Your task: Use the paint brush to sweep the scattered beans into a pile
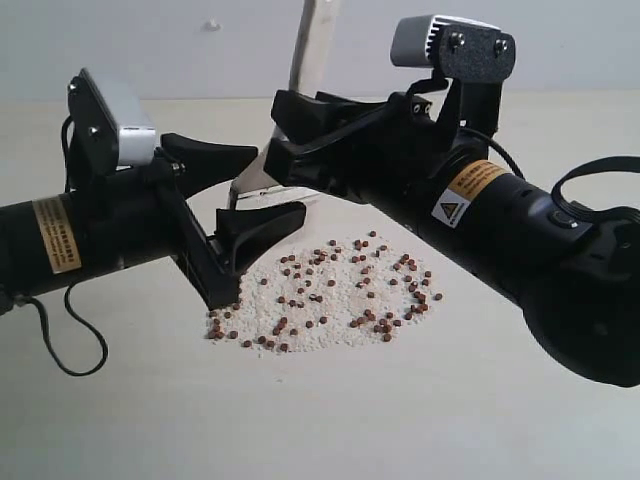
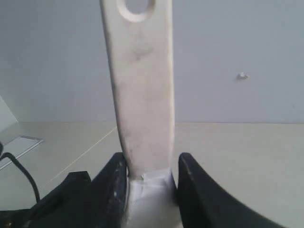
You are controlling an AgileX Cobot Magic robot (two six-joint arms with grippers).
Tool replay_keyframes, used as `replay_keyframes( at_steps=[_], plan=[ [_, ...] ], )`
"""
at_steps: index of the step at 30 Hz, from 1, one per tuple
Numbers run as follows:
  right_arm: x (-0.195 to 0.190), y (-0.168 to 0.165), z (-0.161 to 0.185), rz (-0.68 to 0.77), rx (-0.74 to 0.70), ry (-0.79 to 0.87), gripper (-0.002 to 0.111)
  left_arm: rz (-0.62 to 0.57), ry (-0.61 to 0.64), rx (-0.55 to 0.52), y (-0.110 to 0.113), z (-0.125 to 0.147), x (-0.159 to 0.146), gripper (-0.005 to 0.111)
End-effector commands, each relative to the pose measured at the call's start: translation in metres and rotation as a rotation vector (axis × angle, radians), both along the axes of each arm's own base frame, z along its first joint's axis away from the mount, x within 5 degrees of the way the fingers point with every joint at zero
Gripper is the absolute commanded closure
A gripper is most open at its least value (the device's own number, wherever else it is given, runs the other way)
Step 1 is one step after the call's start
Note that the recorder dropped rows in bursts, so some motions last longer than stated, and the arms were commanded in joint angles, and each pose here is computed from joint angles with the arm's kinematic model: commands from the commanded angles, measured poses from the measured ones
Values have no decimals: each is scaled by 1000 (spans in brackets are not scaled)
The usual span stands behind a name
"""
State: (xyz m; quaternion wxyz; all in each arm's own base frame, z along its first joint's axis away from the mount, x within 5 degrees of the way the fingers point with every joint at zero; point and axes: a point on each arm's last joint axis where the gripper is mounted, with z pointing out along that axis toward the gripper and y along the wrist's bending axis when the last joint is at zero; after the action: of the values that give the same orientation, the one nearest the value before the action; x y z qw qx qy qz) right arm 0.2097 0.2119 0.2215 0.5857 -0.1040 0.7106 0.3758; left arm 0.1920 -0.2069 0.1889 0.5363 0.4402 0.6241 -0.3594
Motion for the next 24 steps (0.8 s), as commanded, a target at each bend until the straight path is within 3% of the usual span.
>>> replay_keyframes(
  at_steps=[1, 8, 18, 24],
  plan=[
    [0, 2, 5, 15, 22, -31, 108, -22, 34, -4, -7, -4, 4, 35],
    [0, 2, 4, 16, 4, -41, 108, -21, 35, 0, -7, -5, 5, 40],
    [0, 2, 3, 17, -6, -36, 108, -31, 30, 13, -7, -6, 4, 107],
    [0, 2, 3, 17, 10, -20, 108, -51, 24, 19, -8, -6, 2, 107]
  ],
)
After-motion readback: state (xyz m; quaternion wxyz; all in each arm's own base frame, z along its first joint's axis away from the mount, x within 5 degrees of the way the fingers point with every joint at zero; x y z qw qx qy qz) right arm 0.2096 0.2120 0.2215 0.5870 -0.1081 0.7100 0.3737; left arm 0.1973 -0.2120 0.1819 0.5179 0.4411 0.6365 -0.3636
